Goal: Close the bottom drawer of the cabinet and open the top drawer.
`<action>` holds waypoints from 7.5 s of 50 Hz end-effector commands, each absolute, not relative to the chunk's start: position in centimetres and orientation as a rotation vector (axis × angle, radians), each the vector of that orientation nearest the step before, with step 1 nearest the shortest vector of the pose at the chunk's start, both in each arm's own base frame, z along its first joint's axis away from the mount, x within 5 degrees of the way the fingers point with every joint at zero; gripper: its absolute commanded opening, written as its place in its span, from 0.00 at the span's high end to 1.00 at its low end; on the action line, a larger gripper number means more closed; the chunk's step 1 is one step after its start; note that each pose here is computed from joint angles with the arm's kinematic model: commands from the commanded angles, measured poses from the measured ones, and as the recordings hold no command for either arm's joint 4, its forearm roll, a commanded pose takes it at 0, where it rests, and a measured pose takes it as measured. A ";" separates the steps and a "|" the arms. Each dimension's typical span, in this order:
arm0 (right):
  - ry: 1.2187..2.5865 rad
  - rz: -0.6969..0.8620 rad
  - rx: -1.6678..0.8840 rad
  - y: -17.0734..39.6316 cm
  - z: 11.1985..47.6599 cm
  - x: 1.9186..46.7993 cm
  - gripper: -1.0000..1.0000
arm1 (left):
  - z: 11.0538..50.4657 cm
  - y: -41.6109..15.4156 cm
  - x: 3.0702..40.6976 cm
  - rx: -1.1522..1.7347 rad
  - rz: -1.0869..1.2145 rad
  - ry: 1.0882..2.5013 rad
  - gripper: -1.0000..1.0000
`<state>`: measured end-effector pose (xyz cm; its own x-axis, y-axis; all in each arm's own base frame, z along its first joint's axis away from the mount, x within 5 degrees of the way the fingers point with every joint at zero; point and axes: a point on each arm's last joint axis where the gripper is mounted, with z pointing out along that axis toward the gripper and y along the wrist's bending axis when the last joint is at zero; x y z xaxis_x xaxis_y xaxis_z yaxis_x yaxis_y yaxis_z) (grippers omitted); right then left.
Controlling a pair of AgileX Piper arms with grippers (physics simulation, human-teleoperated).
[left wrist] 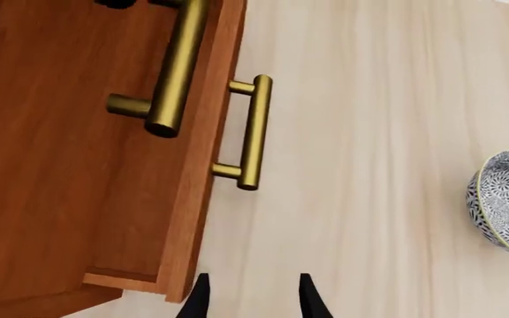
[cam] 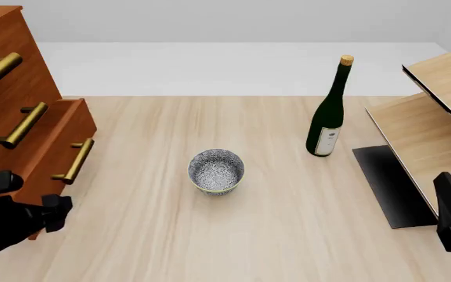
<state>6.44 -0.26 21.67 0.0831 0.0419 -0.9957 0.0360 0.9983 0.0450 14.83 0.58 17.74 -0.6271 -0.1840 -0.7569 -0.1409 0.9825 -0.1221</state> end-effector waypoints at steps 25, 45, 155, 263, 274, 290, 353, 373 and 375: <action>1.488 0.004 0.063 -0.3 21.6 6.4 0.00 | 16.8 3.4 15.0 -0.307 0.095 2.153 0.00; 1.487 0.004 0.064 -0.3 21.6 6.3 0.00 | 16.0 4.1 15.0 -0.295 0.148 2.143 0.00; 1.486 -0.001 0.086 -0.4 21.7 6.5 0.00 | 24.3 -3.2 12.9 0.779 0.345 1.522 0.00; 1.487 0.015 0.103 -0.4 21.7 6.5 0.00 | 28.0 2.4 15.4 0.968 1.121 1.460 0.00; 1.486 0.014 0.105 -0.4 21.7 6.5 0.00 | 27.0 2.5 16.6 1.011 1.160 1.431 0.00; 1.486 0.013 0.107 -0.4 21.7 6.7 0.00 | 26.0 3.1 17.6 1.054 1.266 1.383 0.00; 1.486 0.002 0.095 -0.4 21.8 6.7 0.00 | 26.8 5.5 20.5 0.994 1.344 1.418 0.00; 1.486 0.002 0.097 -0.4 21.8 6.7 0.00 | 27.3 6.1 20.7 0.966 1.358 1.430 0.00; 1.486 0.001 0.097 -0.4 21.8 6.8 0.00 | 27.4 6.2 20.8 0.962 1.361 1.432 0.00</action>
